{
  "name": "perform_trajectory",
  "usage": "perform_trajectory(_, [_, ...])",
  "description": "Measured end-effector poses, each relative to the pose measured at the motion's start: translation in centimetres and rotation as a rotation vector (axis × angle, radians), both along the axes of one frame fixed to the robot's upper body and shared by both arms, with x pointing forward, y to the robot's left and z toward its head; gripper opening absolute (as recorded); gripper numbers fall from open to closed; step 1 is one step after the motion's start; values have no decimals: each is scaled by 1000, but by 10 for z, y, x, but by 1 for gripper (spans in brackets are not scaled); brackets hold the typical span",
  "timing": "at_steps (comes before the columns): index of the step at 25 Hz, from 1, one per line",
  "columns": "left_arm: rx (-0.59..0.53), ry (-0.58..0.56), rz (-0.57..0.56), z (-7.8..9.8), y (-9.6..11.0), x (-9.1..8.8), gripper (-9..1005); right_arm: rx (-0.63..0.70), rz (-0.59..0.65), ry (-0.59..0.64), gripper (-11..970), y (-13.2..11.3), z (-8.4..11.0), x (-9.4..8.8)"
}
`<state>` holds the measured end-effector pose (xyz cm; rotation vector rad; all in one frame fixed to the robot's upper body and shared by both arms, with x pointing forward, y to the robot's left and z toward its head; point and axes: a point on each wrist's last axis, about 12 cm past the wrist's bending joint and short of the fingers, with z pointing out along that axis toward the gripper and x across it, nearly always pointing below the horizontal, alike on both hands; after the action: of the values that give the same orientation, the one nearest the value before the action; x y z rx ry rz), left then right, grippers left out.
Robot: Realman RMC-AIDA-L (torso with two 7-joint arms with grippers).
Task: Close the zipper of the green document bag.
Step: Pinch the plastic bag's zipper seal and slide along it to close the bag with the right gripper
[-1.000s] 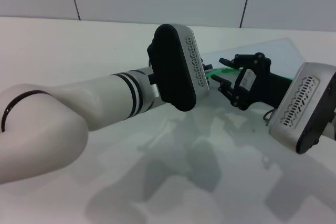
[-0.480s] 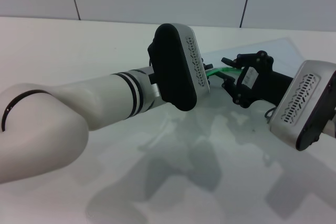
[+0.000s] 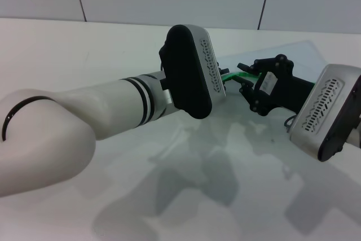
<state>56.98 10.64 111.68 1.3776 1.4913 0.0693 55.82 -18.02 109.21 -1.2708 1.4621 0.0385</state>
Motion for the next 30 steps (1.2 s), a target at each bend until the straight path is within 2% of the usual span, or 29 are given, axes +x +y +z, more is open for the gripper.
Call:
perform_trajectory(9, [0, 1, 2, 0, 0, 1, 75, 3, 0, 0, 174, 1, 1, 1])
perform_trajectory(17, [3, 1, 2, -1, 1, 1, 77, 1, -4, 6, 95, 0, -1, 2])
perform_trajectory(30, [1, 0, 15, 0, 4, 3, 81, -1, -15, 15, 85, -4, -3, 3])
